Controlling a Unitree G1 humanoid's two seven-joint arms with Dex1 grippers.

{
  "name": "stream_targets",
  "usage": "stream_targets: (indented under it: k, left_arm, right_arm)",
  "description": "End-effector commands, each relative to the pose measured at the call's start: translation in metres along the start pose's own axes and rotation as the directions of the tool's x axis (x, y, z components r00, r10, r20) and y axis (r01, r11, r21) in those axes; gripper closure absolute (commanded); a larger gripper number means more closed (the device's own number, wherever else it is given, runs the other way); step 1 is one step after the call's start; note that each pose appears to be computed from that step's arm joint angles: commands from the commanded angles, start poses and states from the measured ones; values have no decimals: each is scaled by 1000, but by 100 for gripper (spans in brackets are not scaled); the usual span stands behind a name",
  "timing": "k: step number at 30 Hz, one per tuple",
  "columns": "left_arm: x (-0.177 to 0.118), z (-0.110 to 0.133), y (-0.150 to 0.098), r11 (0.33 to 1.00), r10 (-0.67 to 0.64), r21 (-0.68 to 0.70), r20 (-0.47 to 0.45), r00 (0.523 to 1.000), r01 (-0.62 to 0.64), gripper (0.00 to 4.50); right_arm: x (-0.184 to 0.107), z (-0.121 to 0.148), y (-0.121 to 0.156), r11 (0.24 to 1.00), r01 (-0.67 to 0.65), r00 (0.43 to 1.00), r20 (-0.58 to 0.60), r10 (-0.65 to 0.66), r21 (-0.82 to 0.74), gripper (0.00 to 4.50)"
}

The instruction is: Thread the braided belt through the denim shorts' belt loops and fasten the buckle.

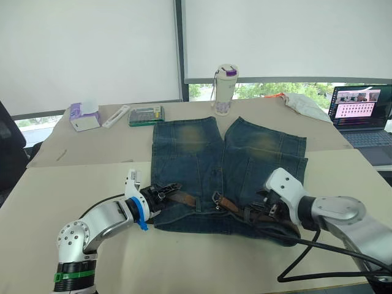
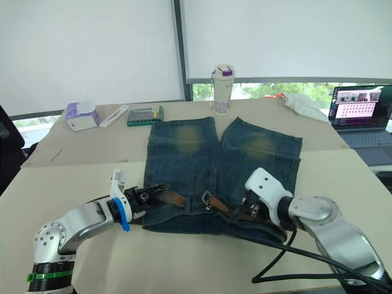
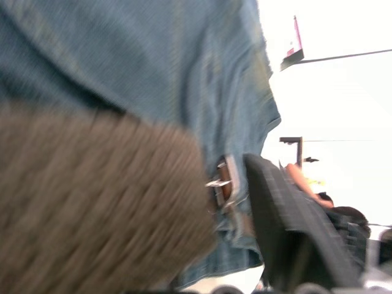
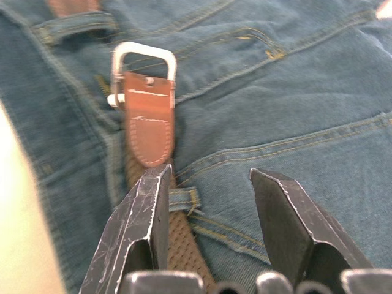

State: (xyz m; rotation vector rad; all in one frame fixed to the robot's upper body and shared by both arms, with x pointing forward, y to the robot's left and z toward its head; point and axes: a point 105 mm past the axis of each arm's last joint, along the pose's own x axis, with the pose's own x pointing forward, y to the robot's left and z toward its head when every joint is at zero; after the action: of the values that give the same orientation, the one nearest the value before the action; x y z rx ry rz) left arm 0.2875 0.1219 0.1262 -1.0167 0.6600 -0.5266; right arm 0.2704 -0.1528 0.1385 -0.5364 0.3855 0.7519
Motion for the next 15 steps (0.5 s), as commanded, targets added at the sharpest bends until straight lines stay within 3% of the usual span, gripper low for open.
stream_targets:
  k: [1,4,11,15]
  left_arm:
    - [-2,0,-7,1000,-14,28,8,1000,13,108]
    - [-1,-5,-7,1000,-11,29,-2,1000,12,8]
    - [-1,-16,2,997,48,64,-63,997,-44,3]
    - [1,-21,7,993,69,99,-86,994,-60,116]
  right_arm:
    - [7,16,7,999,-26,998,53,28,-38,217]
    - [17,22,16,994,-71,996,54,75,-82,217]
    - [23,29,38,967,-160,981,73,178,-200,217]
    - [25,33,41,960,-170,978,84,193,-224,217]
